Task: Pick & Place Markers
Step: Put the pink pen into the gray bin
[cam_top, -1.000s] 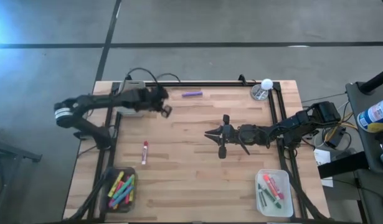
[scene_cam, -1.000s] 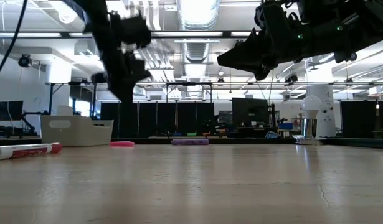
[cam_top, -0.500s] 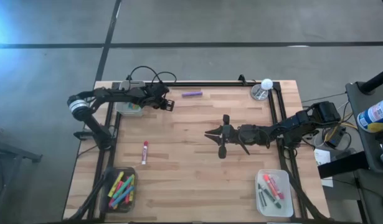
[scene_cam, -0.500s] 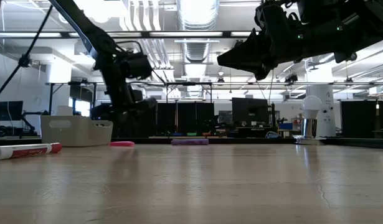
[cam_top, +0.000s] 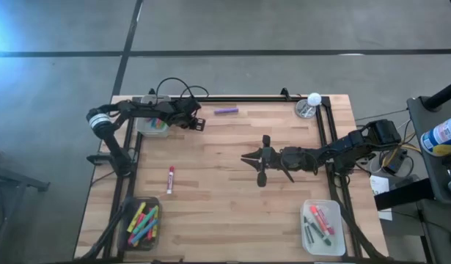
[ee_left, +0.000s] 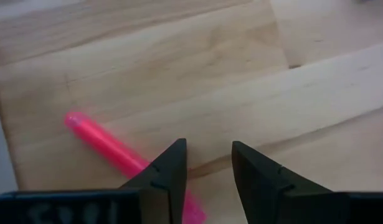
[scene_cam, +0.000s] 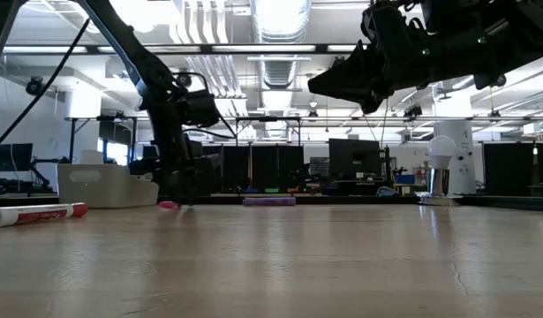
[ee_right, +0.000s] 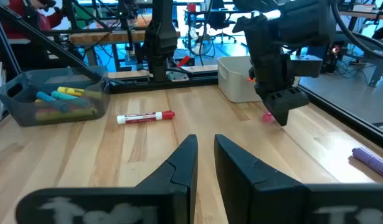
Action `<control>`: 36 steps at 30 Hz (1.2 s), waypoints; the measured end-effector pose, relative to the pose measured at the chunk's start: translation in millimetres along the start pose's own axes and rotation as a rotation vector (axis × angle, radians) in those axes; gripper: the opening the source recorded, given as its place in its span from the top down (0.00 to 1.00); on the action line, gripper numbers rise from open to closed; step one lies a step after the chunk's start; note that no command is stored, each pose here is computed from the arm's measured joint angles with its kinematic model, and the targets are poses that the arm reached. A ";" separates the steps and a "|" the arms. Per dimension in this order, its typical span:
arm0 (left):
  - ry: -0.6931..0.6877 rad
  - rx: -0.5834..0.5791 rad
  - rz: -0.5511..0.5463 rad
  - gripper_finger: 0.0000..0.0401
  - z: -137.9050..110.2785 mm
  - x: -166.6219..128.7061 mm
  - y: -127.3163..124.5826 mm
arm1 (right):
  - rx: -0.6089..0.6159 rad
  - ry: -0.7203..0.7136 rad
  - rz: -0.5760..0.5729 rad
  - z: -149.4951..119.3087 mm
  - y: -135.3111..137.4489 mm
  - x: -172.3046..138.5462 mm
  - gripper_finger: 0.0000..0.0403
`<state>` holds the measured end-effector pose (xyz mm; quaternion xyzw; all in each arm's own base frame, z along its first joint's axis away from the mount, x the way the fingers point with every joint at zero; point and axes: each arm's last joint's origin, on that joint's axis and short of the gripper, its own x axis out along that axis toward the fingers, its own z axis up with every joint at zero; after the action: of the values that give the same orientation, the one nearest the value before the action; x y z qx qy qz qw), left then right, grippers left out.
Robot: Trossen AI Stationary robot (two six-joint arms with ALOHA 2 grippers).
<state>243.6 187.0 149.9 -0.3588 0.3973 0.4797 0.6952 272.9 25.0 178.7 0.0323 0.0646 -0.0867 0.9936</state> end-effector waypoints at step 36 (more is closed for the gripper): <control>0.038 0.126 0.152 0.70 -19.2 -21.8 20.2 | 0.003 0.000 0.000 0.0 -0.1 0.0 0.88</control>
<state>215.6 167.5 158.9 -0.2922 0.4659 0.4980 0.6705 273.0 24.9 178.7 0.0340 0.0644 -0.0866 0.9936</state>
